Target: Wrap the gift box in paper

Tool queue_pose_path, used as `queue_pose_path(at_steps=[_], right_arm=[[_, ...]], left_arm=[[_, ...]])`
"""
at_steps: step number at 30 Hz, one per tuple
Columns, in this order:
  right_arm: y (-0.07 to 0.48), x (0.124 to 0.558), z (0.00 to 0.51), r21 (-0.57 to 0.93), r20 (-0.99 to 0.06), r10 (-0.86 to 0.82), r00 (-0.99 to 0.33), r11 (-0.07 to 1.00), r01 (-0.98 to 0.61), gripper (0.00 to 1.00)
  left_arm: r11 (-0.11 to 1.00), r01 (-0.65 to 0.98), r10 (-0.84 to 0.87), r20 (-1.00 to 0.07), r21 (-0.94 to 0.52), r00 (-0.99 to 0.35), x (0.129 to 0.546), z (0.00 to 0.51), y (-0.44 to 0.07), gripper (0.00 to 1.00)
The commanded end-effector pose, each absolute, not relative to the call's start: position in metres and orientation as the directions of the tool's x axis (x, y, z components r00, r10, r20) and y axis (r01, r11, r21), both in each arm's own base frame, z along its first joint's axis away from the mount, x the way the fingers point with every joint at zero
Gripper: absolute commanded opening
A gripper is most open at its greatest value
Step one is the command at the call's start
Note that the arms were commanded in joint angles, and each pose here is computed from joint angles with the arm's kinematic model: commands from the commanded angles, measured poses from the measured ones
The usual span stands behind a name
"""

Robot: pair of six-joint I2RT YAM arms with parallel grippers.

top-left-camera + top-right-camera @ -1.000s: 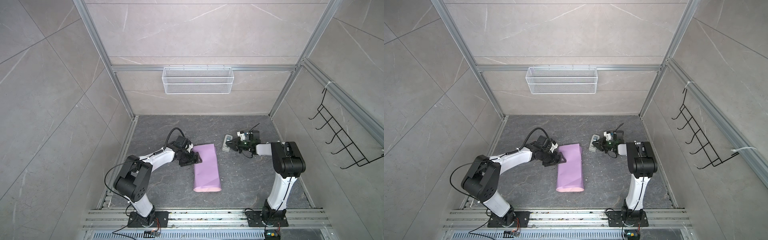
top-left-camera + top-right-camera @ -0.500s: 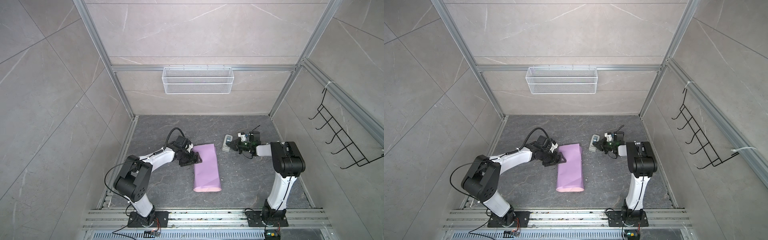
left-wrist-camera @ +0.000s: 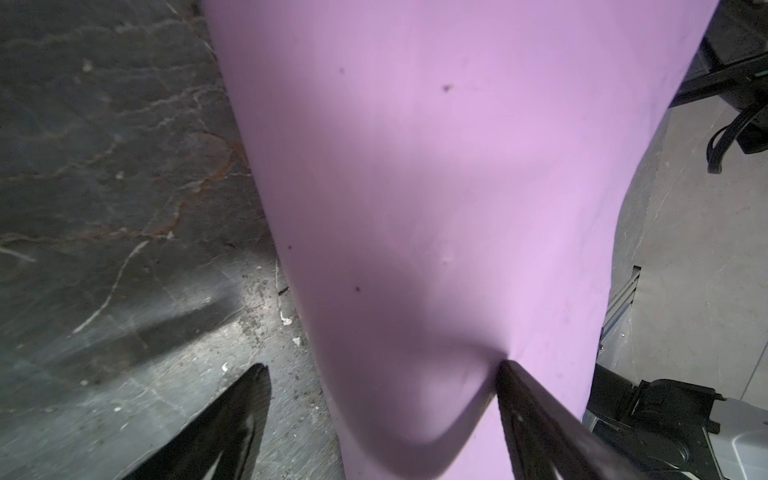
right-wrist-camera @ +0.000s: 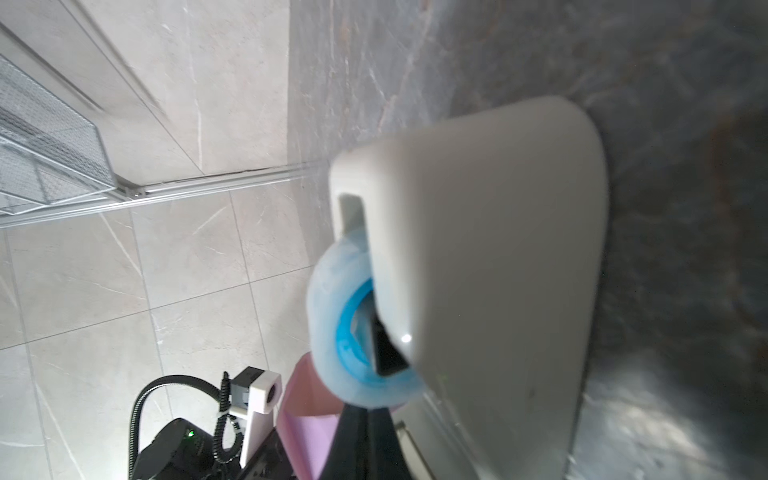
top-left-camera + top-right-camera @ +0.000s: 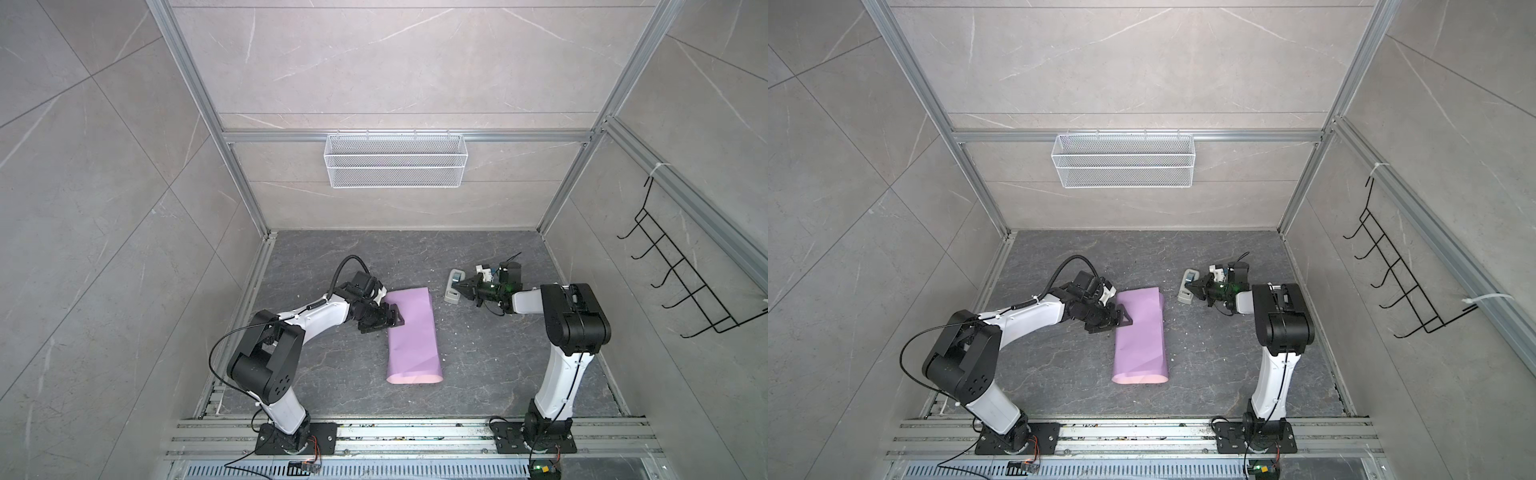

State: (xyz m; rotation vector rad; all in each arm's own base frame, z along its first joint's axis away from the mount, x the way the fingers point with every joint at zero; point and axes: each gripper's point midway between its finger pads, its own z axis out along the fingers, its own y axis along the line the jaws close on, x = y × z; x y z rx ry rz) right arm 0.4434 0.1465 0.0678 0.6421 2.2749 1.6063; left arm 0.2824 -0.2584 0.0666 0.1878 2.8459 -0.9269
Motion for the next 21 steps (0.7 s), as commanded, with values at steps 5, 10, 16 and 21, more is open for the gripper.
queue_pose_path(at_steps=[5, 10, 16, 21], right_arm=[[0.153, 0.436, 0.091, 0.958, -0.011, 0.487, -0.873, 0.256, 0.131, 0.0], [0.157, 0.428, 0.09, 0.956, -0.004, 0.478, -0.878, 0.259, 0.136, 0.0], [0.166, 0.416, 0.089, 0.954, 0.0, 0.464, -0.886, 0.265, 0.139, 0.0], [0.171, 0.404, 0.09, 0.951, 0.0, 0.458, -0.889, 0.274, 0.141, 0.0]], left_arm=[[0.843, 0.154, 0.105, -0.123, -0.516, -0.987, 0.268, 0.047, -0.246, 0.86], [0.845, 0.154, 0.103, -0.125, -0.513, -0.987, 0.268, 0.047, -0.246, 0.86], [0.845, 0.155, 0.104, -0.127, -0.512, -0.986, 0.269, 0.048, -0.246, 0.86], [0.846, 0.154, 0.103, -0.127, -0.511, -0.986, 0.269, 0.048, -0.246, 0.86]])
